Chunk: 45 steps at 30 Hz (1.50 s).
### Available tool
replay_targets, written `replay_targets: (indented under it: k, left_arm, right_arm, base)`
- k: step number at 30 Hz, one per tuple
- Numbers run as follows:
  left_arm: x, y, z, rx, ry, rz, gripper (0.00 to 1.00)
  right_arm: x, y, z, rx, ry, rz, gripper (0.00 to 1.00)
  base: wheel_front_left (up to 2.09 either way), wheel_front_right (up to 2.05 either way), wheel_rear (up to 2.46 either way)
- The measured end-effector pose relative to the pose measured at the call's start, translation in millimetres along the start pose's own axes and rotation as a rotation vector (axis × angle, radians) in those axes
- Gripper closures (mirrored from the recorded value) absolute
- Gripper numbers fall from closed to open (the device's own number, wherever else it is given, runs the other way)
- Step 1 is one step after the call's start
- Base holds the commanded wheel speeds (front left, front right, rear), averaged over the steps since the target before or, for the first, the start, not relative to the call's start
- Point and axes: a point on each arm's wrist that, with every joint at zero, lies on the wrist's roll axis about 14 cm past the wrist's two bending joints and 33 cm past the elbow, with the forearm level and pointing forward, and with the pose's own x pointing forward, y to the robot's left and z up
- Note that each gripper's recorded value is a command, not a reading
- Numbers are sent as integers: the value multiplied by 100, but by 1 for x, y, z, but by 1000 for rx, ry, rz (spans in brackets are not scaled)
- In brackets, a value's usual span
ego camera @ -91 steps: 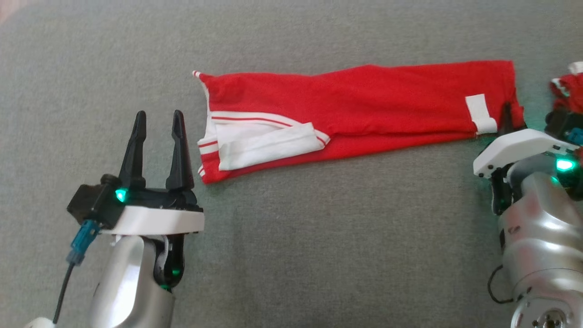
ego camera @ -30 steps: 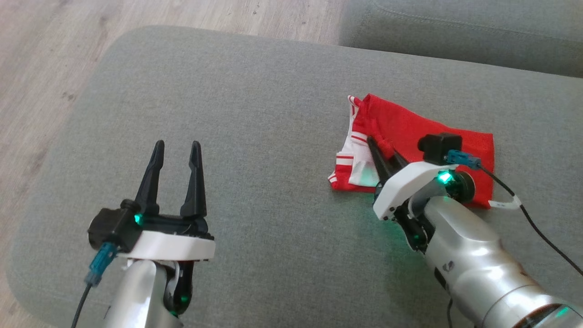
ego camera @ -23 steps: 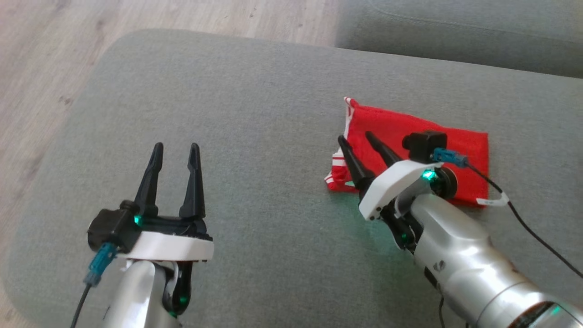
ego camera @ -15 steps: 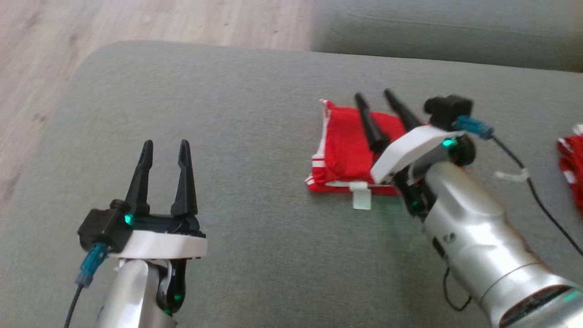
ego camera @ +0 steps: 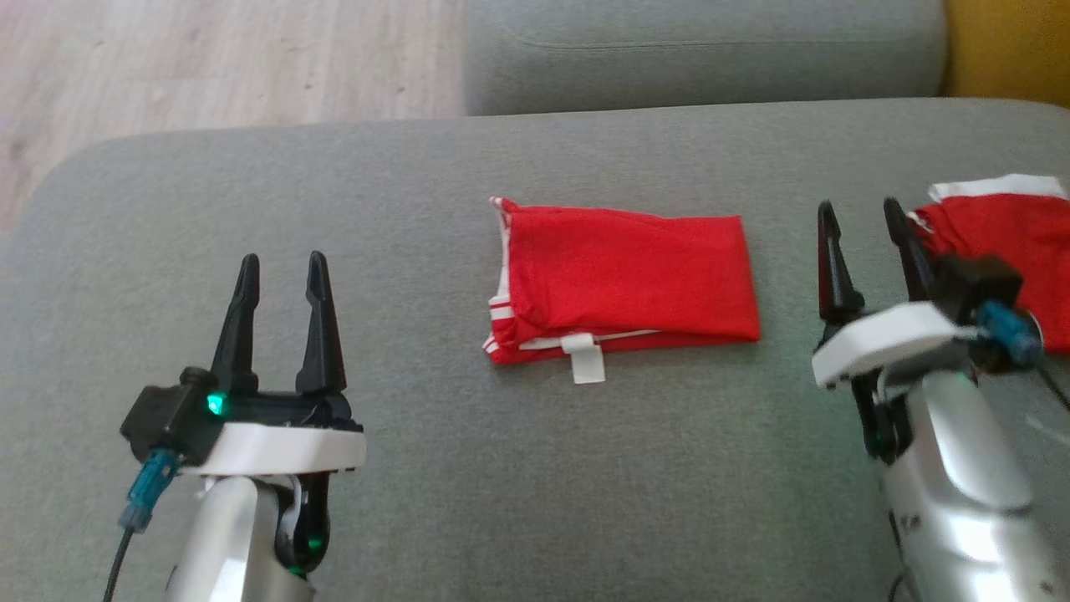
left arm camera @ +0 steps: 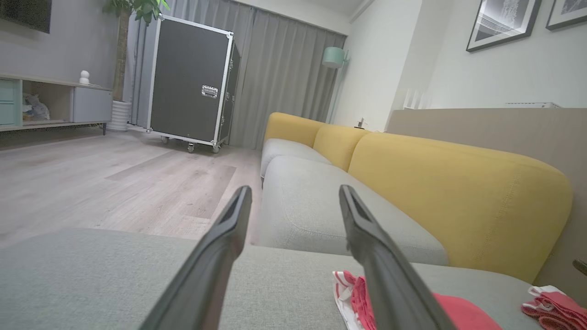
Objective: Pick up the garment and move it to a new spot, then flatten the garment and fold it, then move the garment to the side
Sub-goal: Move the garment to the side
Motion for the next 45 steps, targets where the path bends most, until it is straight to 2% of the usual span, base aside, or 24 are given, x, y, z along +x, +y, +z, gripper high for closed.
replay_targets:
  k: [4, 11, 15, 27, 33, 38, 45]
  left_arm:
    - [3, -9, -5, -11, 11, -24, 0]
    - [-1, -17, -19, -50, 47, -40, 0]
    - [0, -20, -20, -53, 51, -48, 0]
    - [-4, -15, -31, -55, 82, -33, 0]
    - [-3, -8, -38, -58, 103, -15, 0]
    - [-2, 2, -39, -48, 106, 10, 0]
    - [-5, 12, -45, -44, 126, 37, 0]
  right_arm:
    - [-20, -15, -3, -29, -11, -53, 0]
    - [-58, -31, -23, 16, 22, -119, 0]
    - [-66, -31, -30, 31, 37, -126, 0]
    - [-41, -12, -44, 21, 91, -60, 0]
    - [-15, 11, -71, 20, 225, 12, 0]
    - [-3, 29, -99, 65, 344, 53, 0]
    - [9, 43, -130, 106, 491, 72, 0]
  base:
    - [0, 0, 0]
    - [0, 0, 0]
    - [0, 0, 0]
    - [0, 0, 0]
    - [0, 0, 0]
    - [0, 0, 0]
    - [0, 0, 0]
